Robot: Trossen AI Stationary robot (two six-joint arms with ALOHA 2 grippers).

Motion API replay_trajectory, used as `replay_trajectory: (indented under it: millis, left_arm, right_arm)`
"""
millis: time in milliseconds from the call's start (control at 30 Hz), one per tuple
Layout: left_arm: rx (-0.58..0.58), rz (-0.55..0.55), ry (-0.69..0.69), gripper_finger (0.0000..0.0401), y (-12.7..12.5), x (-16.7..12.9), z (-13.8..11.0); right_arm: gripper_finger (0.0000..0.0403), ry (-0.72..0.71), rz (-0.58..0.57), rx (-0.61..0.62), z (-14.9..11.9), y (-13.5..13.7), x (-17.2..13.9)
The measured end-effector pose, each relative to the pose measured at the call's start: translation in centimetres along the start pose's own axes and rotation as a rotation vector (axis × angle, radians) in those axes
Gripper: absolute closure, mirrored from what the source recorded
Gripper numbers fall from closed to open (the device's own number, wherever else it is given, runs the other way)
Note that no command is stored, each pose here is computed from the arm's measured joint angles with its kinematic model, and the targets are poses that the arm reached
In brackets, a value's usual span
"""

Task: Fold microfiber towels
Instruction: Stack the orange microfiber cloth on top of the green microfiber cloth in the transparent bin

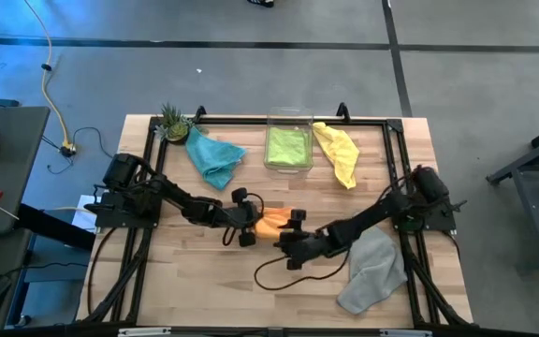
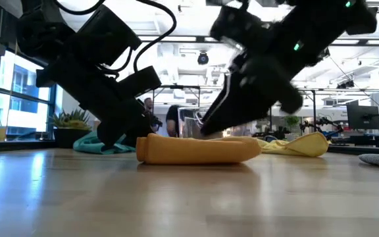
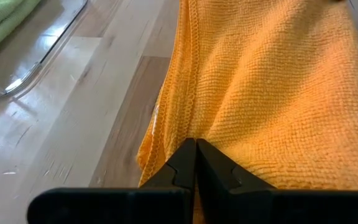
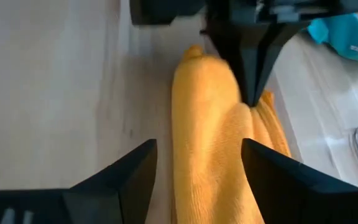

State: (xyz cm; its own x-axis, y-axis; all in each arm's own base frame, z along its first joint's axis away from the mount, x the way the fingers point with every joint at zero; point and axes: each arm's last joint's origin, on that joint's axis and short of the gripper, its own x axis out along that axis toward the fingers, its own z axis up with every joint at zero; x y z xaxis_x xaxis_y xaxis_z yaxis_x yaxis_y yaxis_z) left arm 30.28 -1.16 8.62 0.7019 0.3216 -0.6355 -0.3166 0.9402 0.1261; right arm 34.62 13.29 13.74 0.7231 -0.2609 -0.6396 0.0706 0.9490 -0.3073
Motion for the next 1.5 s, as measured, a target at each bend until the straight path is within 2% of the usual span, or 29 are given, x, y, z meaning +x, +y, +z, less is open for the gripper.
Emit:
replay_trajectory:
  millis: [167,367,700,867,1000,1133,1333,1500]
  left_arm:
    - [-0.004,-0.006,0.008,0.0401,0.0,0.0,-0.1]
    - [-0.011,-0.016,0.010,0.0401,0.0,0.0,-0.1]
    - [-0.030,-0.028,0.020,0.0401,0.4,0.2,-0.1]
    - [-0.045,-0.045,0.025,0.0401,0.5,0.2,-0.1]
    - [-0.048,-0.044,0.014,0.0391,0.5,-0.1,0.2]
    - [-0.036,-0.068,0.015,0.0361,0.6,-1.3,1.0]
    - [-0.038,-0.083,-0.016,0.0306,0.9,-4.4,2.0]
    - [-0.108,-0.069,-0.086,0.0282,1.8,-7.3,1.0]
  right_arm:
    - [0.0180,0.080,-0.079,-0.137,-0.1,1.2,2.3]
    - [0.0181,0.170,-0.214,-0.253,-0.1,1.8,3.6]
    - [0.0186,0.249,-0.222,-0.374,-0.3,2.1,4.3]
    - [0.0239,0.262,-0.175,-0.361,-0.5,2.1,4.5]
    - [0.0316,0.272,-0.141,-0.337,-0.6,1.9,4.7]
    - [0.0389,0.274,-0.133,-0.331,-0.5,1.8,4.7]
    - [0.0386,0.286,-0.128,-0.329,0.3,1.8,4.5]
    - [0.0396,0.275,-0.110,-0.329,1.1,1.5,3.6]
